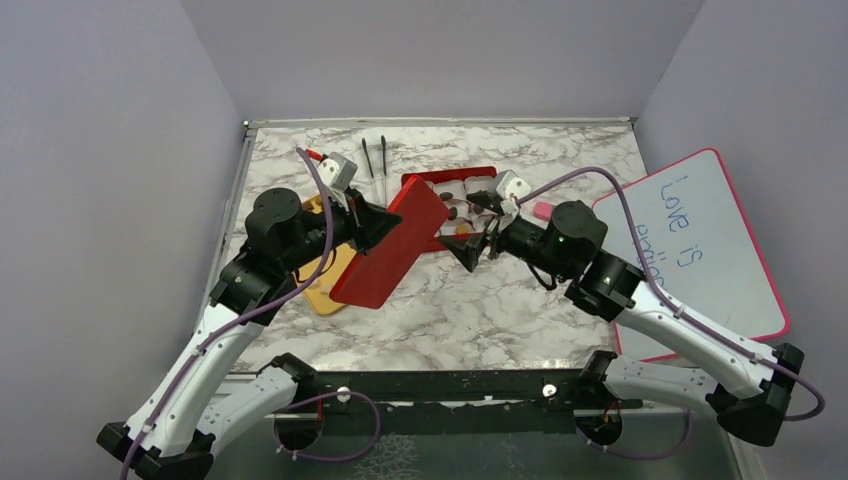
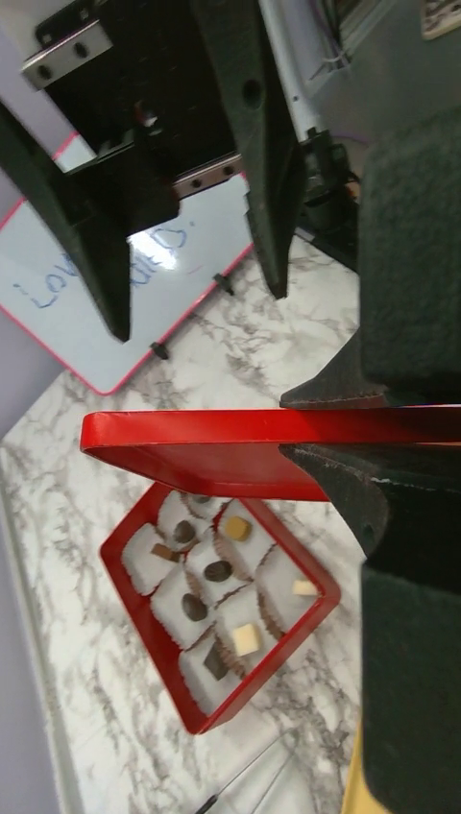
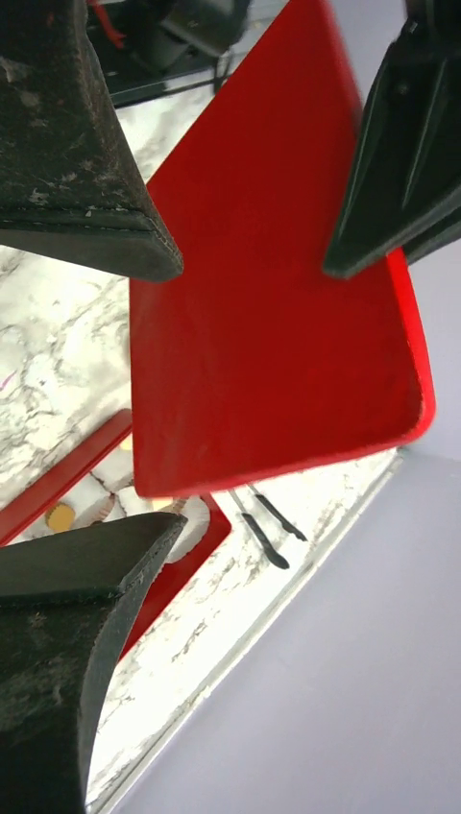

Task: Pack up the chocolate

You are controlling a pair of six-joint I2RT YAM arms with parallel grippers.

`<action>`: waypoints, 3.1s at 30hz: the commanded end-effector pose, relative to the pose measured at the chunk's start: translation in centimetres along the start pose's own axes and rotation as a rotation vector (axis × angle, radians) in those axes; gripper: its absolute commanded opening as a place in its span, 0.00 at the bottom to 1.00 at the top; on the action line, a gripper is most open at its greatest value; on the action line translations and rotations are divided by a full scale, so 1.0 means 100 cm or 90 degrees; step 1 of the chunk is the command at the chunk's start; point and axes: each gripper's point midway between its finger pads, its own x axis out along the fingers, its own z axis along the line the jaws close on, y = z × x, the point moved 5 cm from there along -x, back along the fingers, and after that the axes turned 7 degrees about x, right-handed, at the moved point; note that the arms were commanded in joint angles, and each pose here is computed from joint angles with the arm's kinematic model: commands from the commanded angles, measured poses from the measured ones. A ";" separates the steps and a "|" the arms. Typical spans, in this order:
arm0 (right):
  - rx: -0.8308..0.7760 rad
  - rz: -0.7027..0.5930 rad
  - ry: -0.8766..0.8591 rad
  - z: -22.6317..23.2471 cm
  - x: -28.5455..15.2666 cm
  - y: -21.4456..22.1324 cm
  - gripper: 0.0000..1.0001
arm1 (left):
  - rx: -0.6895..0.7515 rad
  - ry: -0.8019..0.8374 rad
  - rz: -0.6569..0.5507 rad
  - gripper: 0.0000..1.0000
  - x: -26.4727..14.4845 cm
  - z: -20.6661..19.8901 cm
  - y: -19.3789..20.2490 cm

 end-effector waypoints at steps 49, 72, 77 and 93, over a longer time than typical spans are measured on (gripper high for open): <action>0.026 0.069 -0.469 0.001 -0.001 0.085 0.19 | 0.239 0.261 -0.060 0.00 -0.065 -0.056 0.010; 0.277 0.107 -0.283 -0.013 0.015 0.080 0.01 | 0.130 -0.194 -0.187 0.88 -0.053 0.018 -0.063; 0.390 0.109 -0.197 -0.024 0.024 0.070 0.01 | 0.104 -0.306 -0.126 0.98 -0.033 0.051 -0.048; 0.690 0.174 -0.001 -0.107 0.058 0.097 0.01 | -0.072 -0.289 -0.013 0.90 0.040 0.119 -0.022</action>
